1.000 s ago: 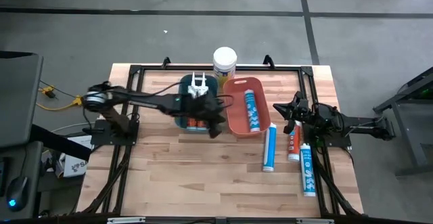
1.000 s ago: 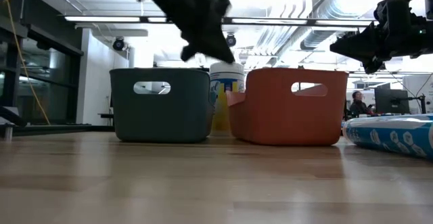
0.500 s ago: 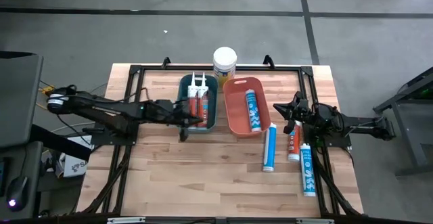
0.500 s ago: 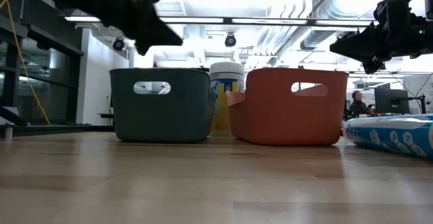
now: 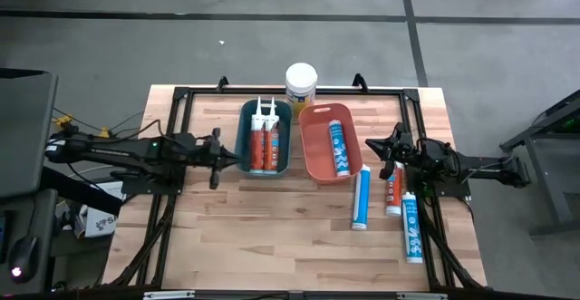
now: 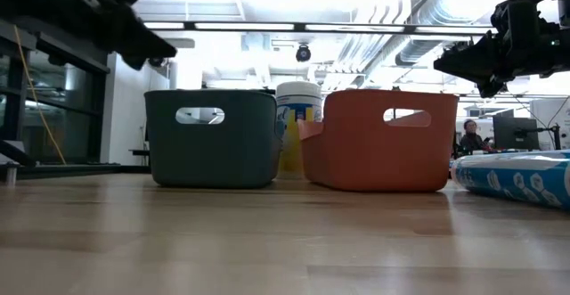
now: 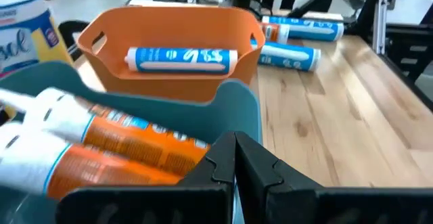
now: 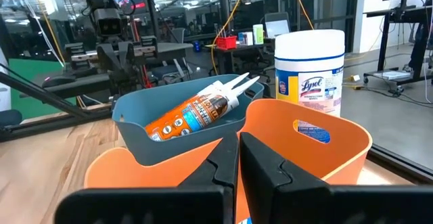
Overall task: Pick & place silicon tubes, Sealant and Lysol wipes
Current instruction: Put the top blue sealant into the orange bin
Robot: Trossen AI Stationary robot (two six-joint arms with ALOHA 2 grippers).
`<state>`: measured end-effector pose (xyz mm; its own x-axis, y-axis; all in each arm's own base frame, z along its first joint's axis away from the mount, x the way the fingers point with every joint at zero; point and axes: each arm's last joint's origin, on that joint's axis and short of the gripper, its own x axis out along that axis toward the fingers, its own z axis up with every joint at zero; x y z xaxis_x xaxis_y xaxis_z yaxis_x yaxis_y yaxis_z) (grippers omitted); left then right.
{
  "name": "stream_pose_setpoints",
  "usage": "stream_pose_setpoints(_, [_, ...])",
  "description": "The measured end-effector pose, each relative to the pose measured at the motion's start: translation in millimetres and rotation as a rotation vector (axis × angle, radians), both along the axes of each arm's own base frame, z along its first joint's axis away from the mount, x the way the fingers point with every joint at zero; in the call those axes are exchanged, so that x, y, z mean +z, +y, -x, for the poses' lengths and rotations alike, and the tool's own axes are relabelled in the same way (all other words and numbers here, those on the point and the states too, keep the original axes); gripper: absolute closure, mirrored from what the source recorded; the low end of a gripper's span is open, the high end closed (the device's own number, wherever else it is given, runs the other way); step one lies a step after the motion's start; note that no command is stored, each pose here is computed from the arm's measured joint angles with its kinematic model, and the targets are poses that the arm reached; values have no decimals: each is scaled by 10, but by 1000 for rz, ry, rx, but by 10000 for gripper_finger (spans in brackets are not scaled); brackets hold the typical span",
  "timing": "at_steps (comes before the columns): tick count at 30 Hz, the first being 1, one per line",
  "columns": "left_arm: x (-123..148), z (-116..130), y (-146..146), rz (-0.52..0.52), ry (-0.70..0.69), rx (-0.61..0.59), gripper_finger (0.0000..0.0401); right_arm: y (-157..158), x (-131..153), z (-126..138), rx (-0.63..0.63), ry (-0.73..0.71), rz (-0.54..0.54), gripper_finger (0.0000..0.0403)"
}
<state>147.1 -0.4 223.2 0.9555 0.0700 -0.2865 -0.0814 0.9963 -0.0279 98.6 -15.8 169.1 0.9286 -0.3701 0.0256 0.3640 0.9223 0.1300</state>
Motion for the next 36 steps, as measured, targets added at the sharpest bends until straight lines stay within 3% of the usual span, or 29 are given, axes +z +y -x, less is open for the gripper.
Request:
stream_pose_setpoints(8, [81,201,2,-48,-53,-20,401,0,1,0,1,-1,0,391])
stream_pose_setpoints(30, [68,186,7,-51,-41,-4,401,0,0,0,1,0,0,391])
stream_pose_setpoints(36, [146,175,29,227,-149,143,401,0,1,0,0,-1,0,391])
